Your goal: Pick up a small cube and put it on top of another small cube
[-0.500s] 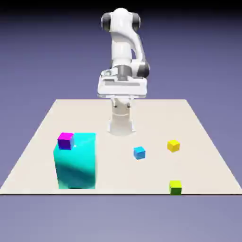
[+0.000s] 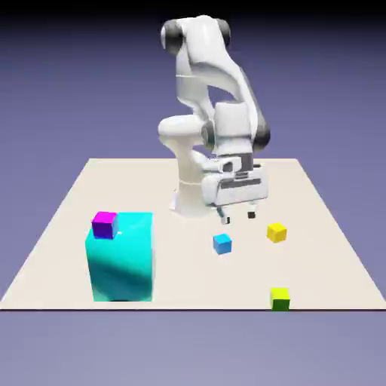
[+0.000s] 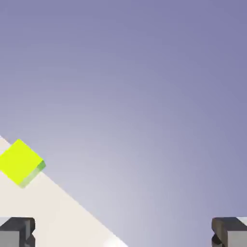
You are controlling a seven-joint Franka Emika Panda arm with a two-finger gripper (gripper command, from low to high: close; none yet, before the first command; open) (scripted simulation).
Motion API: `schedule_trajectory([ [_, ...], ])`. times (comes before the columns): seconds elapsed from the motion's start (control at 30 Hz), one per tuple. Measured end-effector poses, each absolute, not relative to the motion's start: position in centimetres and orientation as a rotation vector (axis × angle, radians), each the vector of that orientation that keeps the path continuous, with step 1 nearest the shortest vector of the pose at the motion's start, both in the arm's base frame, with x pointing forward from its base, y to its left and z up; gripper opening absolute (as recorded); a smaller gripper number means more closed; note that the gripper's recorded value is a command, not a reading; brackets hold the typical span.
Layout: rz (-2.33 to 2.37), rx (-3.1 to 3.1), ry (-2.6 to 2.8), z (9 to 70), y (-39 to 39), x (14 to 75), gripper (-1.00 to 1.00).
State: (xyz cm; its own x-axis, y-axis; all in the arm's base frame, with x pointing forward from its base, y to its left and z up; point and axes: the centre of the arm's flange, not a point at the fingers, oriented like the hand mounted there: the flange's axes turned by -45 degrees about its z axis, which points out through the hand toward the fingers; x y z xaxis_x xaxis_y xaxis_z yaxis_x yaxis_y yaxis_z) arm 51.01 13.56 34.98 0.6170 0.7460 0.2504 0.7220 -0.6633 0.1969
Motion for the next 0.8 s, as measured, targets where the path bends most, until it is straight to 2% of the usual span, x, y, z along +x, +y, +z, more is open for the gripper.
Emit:
schedule_trajectory([
  [0.47,-0.178,2.154,2.101,19.3,26.5,53.8,0.0],
  [0.6,-0.195,2.133,2.119,12.4,26.0,53.8,0.0],
  [0.63,-0.195,2.133,2.119,11.9,26.0,53.8,-1.0],
  [0.7,-0.195,2.133,2.119,11.9,25.9,53.8,-1.0],
  [0.8,-0.196,2.134,2.12,17.1,26.7,53.9,-1.0],
])
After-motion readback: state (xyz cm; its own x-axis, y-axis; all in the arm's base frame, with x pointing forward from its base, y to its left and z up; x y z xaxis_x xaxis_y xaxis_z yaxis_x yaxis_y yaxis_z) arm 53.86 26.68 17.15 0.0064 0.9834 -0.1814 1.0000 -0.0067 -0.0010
